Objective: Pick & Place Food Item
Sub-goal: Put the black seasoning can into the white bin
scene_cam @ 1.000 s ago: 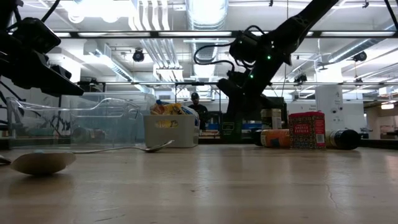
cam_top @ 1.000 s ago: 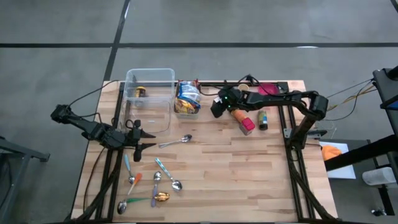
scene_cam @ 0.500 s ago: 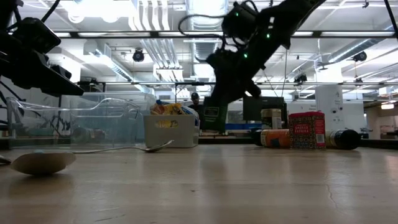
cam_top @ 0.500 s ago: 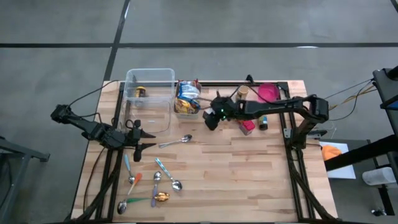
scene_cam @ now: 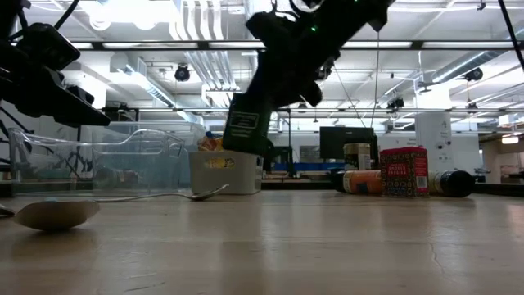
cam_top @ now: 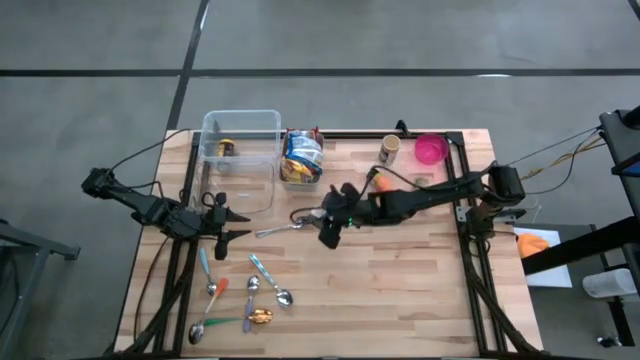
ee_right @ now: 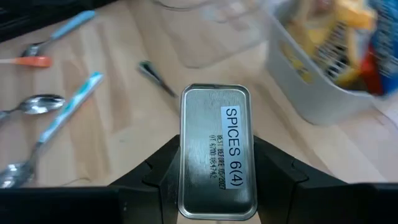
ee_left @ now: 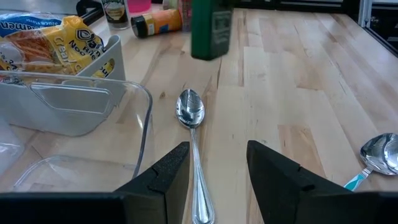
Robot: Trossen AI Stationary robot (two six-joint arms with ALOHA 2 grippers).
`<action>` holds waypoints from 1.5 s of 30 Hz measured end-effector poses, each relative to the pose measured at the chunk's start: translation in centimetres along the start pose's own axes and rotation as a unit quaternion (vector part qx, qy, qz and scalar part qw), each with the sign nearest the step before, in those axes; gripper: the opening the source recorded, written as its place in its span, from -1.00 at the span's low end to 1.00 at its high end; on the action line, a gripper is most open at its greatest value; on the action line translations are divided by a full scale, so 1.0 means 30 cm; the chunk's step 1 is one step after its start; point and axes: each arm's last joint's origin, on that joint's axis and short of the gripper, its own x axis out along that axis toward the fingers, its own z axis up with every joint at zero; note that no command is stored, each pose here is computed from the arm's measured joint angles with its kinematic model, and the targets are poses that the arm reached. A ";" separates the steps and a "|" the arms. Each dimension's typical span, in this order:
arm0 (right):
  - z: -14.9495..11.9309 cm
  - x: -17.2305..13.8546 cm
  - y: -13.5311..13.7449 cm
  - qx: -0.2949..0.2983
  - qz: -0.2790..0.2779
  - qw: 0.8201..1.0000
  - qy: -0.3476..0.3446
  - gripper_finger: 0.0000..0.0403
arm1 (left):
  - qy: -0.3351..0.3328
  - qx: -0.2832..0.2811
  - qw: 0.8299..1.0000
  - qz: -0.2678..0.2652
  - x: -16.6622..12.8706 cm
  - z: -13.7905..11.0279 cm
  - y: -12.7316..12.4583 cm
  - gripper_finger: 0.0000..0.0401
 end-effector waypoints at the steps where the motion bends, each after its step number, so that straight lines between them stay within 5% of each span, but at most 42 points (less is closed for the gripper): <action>1: 0.002 0.010 0.018 -0.010 0.003 1.000 0.001 -0.28 | 0.000 0.000 1.000 0.000 0.000 0.000 0.000 -0.18; 19: 0.033 0.250 0.278 -0.104 0.010 0.991 0.083 -0.28 | 0.000 0.000 1.000 0.000 0.000 0.000 0.000 -0.18; 45: 0.028 0.326 0.308 -0.112 0.012 0.989 0.098 -0.28 | 0.000 0.000 1.000 0.000 0.000 0.000 0.000 -0.18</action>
